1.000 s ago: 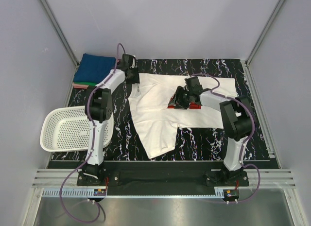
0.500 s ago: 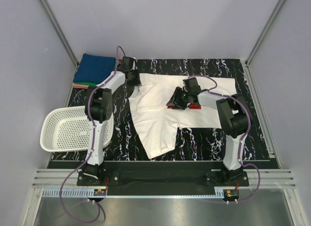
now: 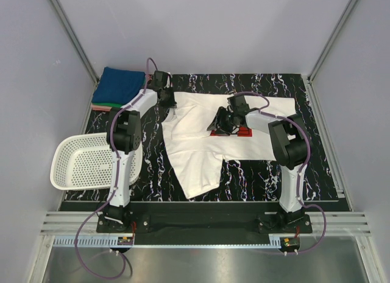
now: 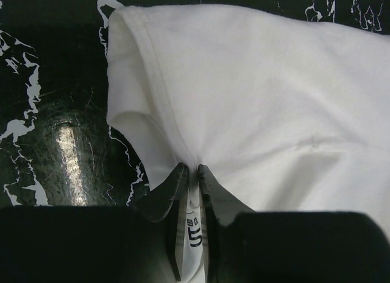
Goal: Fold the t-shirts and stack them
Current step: Fold the tshirt
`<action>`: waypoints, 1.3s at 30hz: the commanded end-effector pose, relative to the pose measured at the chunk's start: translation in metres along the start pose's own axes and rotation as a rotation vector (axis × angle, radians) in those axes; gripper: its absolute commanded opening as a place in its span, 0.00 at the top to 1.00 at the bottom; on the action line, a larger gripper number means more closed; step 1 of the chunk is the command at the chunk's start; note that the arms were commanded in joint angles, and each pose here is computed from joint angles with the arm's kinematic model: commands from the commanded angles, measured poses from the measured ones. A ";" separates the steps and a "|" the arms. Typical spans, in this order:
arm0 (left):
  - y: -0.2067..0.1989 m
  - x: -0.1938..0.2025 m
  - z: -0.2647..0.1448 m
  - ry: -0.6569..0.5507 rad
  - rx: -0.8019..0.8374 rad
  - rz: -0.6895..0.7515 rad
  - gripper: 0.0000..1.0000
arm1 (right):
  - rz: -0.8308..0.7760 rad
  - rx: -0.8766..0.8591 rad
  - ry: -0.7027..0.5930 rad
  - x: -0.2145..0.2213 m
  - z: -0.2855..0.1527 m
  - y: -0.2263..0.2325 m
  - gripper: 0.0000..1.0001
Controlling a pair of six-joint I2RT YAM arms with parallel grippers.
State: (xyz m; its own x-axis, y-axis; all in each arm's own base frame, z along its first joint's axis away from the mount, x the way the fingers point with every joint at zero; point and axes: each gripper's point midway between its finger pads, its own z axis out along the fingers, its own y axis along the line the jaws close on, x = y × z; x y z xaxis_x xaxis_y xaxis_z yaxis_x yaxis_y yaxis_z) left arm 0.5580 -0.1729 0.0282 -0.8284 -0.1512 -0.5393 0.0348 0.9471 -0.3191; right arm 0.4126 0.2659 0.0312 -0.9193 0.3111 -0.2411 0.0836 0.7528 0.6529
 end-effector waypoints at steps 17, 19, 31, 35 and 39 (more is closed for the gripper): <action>0.008 -0.032 -0.049 -0.070 -0.128 0.027 0.50 | 0.054 -0.039 0.025 0.003 0.004 0.016 0.56; 0.003 -0.038 -0.058 -0.094 -0.118 0.029 0.50 | 0.065 -0.050 0.028 0.004 0.006 0.017 0.56; -0.027 -0.013 -0.046 -0.046 0.018 -0.007 0.72 | 0.085 -0.021 0.021 0.005 0.006 0.013 0.59; -0.019 -0.001 -0.028 -0.002 0.002 -0.026 0.74 | 0.076 -0.024 0.021 0.006 0.004 0.015 0.71; -0.007 0.009 -0.016 0.024 -0.029 -0.043 0.71 | 0.049 -0.029 0.021 0.006 0.000 0.017 0.92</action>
State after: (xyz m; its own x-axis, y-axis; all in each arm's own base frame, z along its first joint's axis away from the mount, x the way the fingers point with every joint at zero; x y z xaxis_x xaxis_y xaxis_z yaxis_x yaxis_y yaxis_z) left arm 0.5347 -0.1773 0.0407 -0.8441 -0.1638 -0.5105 -0.0019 0.9531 -0.3027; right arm 0.4068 0.2729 0.0277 -0.9207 0.3579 -0.1558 0.1653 0.7191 0.6749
